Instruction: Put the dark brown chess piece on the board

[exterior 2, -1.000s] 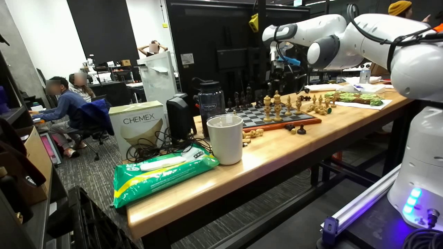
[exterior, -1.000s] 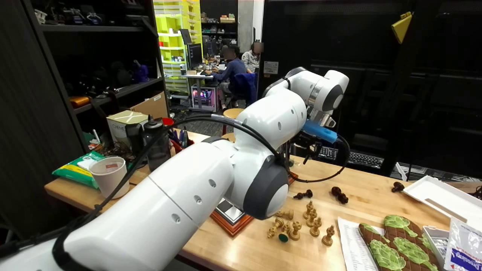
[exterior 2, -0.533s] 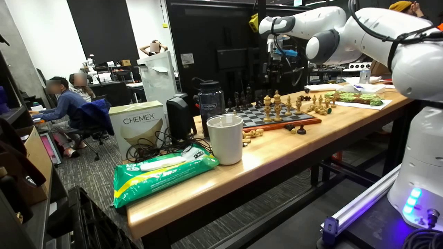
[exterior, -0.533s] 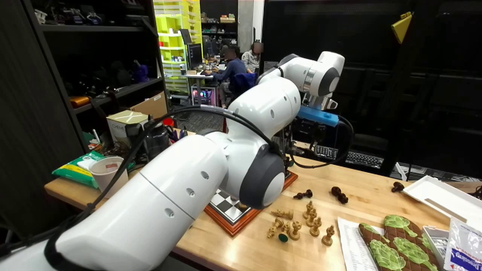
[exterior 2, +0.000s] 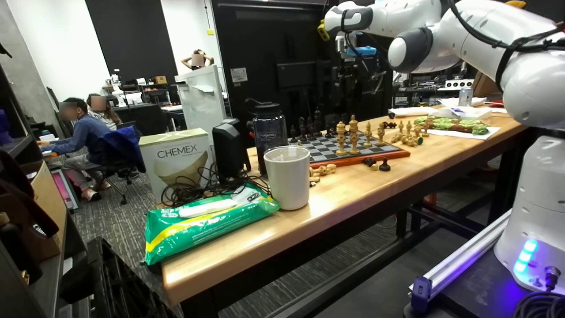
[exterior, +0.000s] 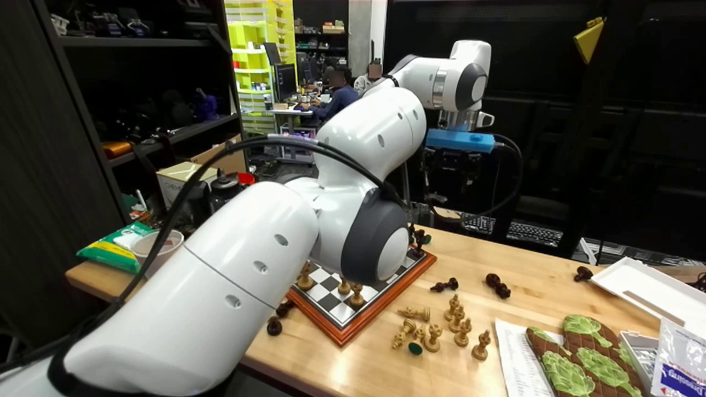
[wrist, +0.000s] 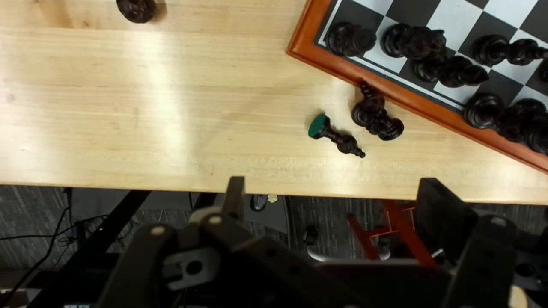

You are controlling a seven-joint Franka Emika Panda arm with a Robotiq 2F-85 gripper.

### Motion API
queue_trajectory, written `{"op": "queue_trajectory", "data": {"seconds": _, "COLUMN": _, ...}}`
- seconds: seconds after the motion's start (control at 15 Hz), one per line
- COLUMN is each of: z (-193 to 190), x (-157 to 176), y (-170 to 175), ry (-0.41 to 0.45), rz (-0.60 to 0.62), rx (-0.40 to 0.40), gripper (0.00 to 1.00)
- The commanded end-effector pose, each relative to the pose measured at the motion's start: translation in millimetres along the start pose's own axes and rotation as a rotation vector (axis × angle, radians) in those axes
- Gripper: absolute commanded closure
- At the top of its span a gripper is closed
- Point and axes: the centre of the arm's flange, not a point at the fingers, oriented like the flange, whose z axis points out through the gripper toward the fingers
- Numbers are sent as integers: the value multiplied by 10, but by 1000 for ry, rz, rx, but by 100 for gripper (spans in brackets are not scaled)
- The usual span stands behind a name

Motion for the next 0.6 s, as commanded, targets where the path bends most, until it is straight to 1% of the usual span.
{"op": "queue_trajectory", "data": {"seconds": 0.0, "z": -96, "x": -704, "y": -292, "ry": 35, "rz": 41, "rx": -39, "gripper": 0}}
{"op": "queue_trajectory", "data": {"seconds": 0.13, "z": -200, "x": -725, "y": -306, "ry": 50, "rz": 55, "rx": -34, "gripper": 0}}
{"op": "queue_trajectory", "data": {"seconds": 0.2, "z": -276, "x": -26, "y": -72, "ry": 33, "rz": 34, "rx": -14, "gripper": 0}}
{"op": "queue_trajectory", "data": {"seconds": 0.53, "z": -223, "x": -16, "y": -71, "ry": 25, "rz": 35, "rx": -12, "gripper": 0}}
